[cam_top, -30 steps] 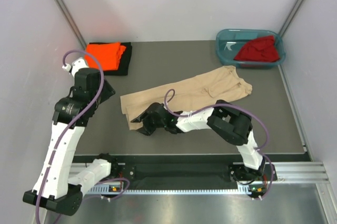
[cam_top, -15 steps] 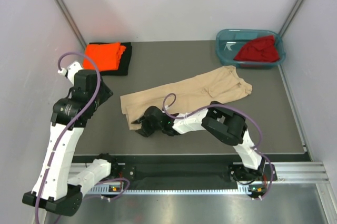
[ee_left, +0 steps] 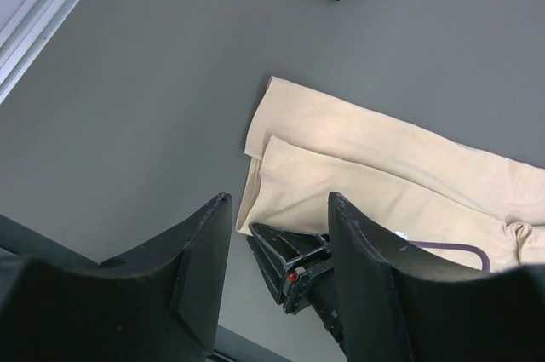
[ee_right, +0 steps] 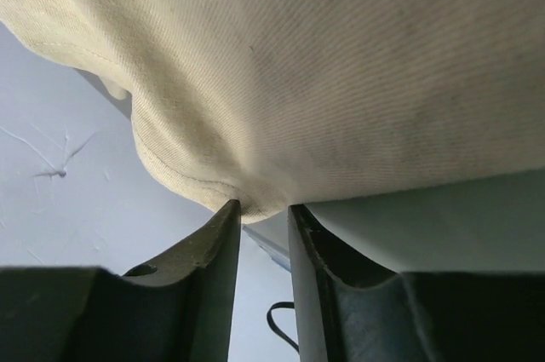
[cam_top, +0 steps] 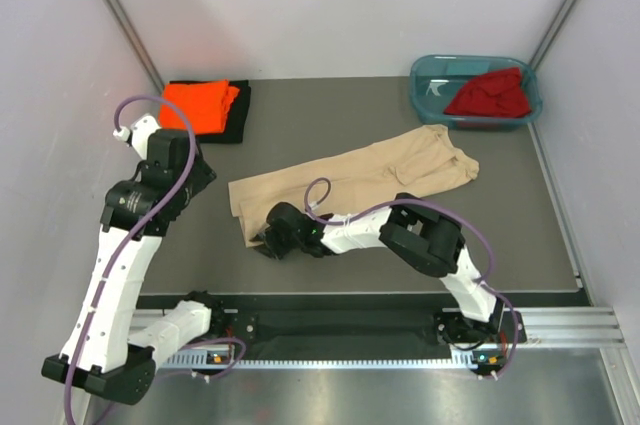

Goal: Fold and stack the t-shirts
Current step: Fold the tshirt

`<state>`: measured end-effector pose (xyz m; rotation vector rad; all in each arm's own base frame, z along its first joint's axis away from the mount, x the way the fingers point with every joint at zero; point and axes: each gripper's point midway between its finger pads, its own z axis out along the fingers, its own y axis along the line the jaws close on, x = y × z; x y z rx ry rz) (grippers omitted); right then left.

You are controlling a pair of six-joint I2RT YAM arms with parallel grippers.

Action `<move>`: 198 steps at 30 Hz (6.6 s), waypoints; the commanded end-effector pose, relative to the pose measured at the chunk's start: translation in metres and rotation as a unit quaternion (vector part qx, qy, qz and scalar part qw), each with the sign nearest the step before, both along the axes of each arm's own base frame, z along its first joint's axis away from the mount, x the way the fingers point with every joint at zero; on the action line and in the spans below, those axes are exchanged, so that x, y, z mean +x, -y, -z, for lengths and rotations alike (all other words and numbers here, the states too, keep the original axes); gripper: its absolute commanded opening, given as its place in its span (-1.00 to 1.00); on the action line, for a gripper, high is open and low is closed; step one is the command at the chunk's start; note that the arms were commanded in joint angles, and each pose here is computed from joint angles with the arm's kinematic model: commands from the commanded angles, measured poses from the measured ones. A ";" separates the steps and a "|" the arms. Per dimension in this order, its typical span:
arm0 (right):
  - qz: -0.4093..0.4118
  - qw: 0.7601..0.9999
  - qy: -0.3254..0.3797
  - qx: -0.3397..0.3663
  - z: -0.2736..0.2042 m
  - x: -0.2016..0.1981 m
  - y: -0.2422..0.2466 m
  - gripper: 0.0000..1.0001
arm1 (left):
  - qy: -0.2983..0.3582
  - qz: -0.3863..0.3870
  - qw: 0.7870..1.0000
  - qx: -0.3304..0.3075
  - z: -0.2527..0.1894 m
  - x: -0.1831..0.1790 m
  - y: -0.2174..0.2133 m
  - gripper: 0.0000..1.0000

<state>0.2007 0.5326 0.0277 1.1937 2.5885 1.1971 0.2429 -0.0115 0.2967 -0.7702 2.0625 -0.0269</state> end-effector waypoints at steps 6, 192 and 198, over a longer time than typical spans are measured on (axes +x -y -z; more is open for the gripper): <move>0.058 0.997 -0.039 -0.015 0.033 0.006 0.003 -0.51 | 0.021 -0.008 1.000 0.005 -0.016 -0.001 -0.003 0.08; -0.105 0.844 0.427 -0.308 -0.188 0.420 0.343 0.19 | -0.218 0.316 0.912 -0.145 0.223 0.102 0.121 0.01; -0.181 0.846 0.385 -0.322 -0.209 0.320 0.325 0.32 | -0.247 0.266 0.918 -0.160 0.225 0.037 0.099 0.00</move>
